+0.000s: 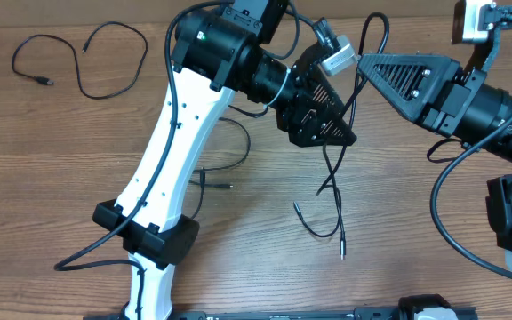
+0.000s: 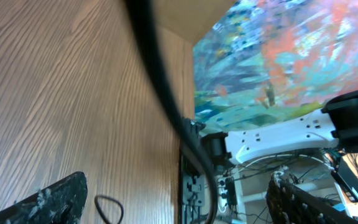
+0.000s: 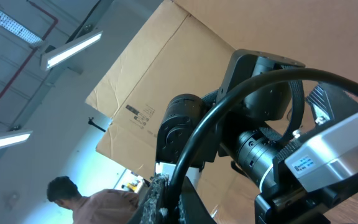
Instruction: Untangle cables
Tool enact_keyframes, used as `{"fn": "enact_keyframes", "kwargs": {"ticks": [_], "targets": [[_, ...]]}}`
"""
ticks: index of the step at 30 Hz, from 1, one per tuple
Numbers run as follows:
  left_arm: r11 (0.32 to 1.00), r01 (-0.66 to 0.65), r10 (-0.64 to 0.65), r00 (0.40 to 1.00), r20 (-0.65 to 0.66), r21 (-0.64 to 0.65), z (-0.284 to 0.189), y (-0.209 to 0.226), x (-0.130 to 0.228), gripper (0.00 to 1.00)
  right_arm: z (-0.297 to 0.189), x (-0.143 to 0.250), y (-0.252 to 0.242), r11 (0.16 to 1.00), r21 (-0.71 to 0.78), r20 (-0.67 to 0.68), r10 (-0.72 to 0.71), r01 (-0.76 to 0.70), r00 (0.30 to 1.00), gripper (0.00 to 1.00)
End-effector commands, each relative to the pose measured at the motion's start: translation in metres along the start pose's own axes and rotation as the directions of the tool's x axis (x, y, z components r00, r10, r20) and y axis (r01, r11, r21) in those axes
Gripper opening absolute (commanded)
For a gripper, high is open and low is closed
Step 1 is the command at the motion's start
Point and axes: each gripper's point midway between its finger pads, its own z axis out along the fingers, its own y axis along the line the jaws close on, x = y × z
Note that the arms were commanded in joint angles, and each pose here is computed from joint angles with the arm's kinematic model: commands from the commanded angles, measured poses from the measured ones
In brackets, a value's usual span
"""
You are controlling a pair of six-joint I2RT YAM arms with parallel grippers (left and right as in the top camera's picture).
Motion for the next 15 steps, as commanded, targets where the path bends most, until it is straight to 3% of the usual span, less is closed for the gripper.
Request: {"fn": "enact_keyframes", "kwargs": {"ticks": [1,6,13,15], "targets": [[0.995,-0.049,0.048,0.999,0.019,0.081,0.011,-0.014,-0.006,0.91,-0.001,-0.004,0.001,1.000,0.001,0.017,0.010,-0.010,1.000,0.04],[0.994,-0.067,0.067,0.998,0.003,0.084,0.021,-0.016,-0.005,0.72,-0.001,-0.004,0.002,1.000,0.000,0.017,0.030,-0.030,0.999,0.04],[0.993,-0.057,0.056,0.998,0.006,0.101,0.022,-0.020,-0.006,0.69,-0.002,-0.012,0.021,0.998,-0.062,0.043,0.001,0.002,0.999,0.04],[0.993,-0.057,0.056,0.998,0.006,0.104,0.023,-0.021,-0.006,0.60,-0.002,-0.013,0.023,0.998,-0.069,0.045,0.000,0.004,0.999,0.04]]}}
